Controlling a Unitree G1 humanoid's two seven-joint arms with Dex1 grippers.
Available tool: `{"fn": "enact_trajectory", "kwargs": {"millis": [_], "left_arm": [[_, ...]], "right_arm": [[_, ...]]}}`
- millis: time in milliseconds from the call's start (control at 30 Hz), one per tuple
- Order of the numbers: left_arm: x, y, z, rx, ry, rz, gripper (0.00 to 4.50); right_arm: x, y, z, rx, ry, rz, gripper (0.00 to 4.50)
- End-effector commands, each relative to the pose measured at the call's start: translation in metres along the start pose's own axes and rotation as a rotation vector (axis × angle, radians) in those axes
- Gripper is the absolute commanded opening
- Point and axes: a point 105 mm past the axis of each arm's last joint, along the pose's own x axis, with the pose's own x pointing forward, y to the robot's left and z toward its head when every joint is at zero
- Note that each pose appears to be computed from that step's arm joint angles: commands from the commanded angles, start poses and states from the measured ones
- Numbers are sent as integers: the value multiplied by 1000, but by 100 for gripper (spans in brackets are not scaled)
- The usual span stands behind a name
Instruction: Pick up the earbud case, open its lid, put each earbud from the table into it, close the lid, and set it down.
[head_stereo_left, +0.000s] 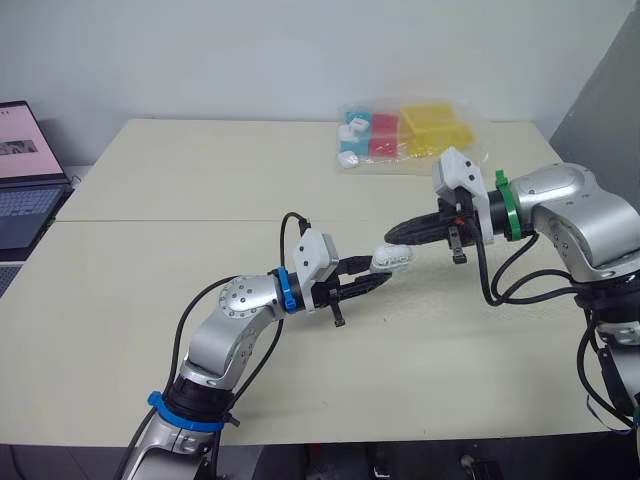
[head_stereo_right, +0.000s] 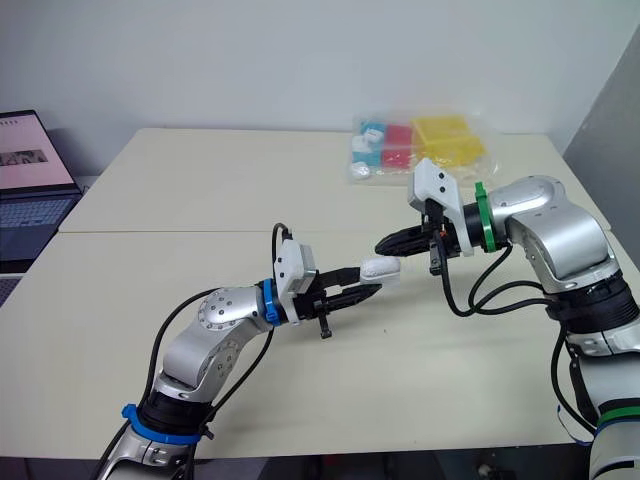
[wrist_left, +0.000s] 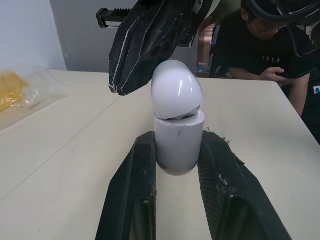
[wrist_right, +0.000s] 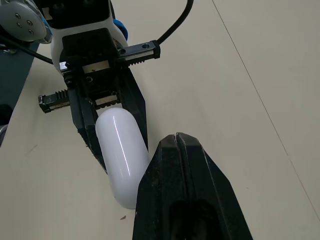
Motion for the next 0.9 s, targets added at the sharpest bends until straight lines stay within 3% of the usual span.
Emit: {"fn": "enact_trajectory", "kwargs": {"millis": [33,333,633,767,900], "left_arm": [[2,-1,13,42,-33,1,78],[4,2,16,31,-44,16,78],[2,4,12,1,-24,33,78],[0,5,-6,-150,72,31,78],[4,0,-22,-433,139,36,78]], "right_arm": [[-5,11,13,-43,-31,39,0],[0,20,-7,-48,16,31,0],[-6,16,-7,-82,3,-53,0],[-28,14,-5,-109,7,-143,0],[-46,23,-15,-169,30,-257,0]]}}
